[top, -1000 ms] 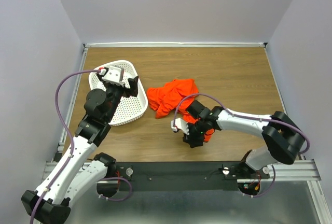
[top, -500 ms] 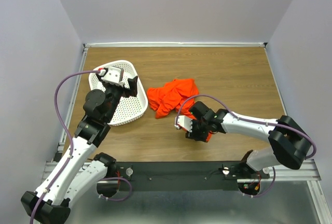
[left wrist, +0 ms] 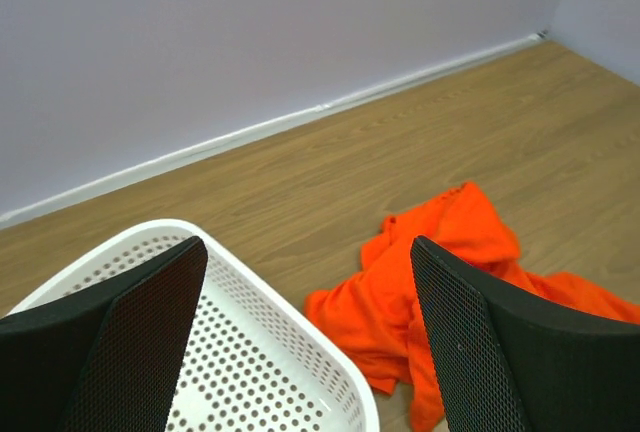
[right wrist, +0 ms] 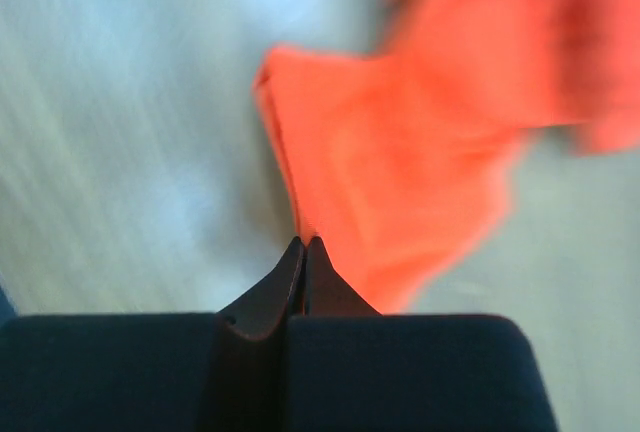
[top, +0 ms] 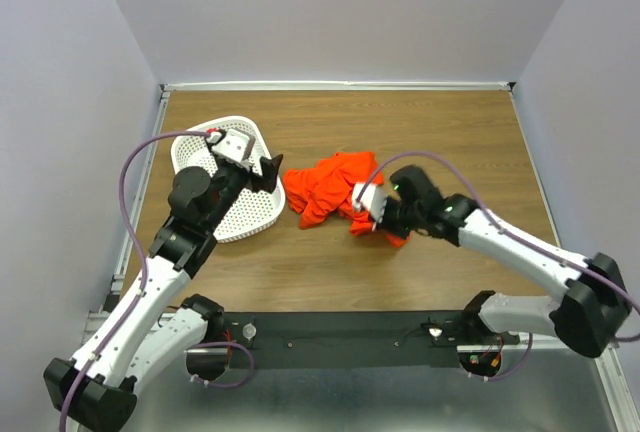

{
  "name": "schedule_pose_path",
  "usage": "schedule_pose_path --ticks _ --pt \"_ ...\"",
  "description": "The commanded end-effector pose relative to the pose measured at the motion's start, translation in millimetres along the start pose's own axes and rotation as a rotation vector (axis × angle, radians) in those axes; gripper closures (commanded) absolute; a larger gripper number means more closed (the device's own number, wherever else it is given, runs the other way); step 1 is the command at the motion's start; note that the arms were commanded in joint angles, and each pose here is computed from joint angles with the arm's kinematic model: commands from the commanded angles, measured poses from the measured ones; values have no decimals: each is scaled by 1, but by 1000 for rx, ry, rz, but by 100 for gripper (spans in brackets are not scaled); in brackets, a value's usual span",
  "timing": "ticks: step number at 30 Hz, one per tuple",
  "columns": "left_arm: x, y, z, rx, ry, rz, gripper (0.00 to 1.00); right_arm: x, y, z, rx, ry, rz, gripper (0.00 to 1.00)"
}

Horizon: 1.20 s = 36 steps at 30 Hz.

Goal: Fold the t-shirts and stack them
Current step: Flatten the tshirt out

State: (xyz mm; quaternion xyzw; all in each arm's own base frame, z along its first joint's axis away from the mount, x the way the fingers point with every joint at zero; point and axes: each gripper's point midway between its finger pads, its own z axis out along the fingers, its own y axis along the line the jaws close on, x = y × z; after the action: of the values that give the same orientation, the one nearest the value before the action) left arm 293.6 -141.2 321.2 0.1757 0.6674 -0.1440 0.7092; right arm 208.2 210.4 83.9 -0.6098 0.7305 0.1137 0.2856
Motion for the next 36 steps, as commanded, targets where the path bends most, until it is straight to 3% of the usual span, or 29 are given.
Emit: schedule_pose_path --ticks 1,5,8,10,17,23,28,32,36 --pt "19 -35 11 199 60 -6 9 -65 -77 -79 241 -239 90 99" --pt "37 -47 20 264 130 -23 12 -50 -180 -147 552 -278 314 99" --pt "54 -59 28 314 194 -70 13 -14 -240 -168 744 -240 480 99" --pt "67 -67 31 330 242 -106 14 1 -258 -161 748 -231 550 99" --pt "110 -133 44 364 442 -160 14 10 -260 -143 696 -249 601 99" --pt "159 -173 60 246 583 -195 13 17 -254 -136 686 -238 608 100" --pt "209 -176 77 46 731 -170 14 21 -249 -131 671 -234 611 99" --pt "229 -177 79 -28 778 -158 16 23 -245 -128 662 -234 614 99" --pt "243 -178 78 -39 811 -154 27 24 -243 -127 659 -234 611 99"
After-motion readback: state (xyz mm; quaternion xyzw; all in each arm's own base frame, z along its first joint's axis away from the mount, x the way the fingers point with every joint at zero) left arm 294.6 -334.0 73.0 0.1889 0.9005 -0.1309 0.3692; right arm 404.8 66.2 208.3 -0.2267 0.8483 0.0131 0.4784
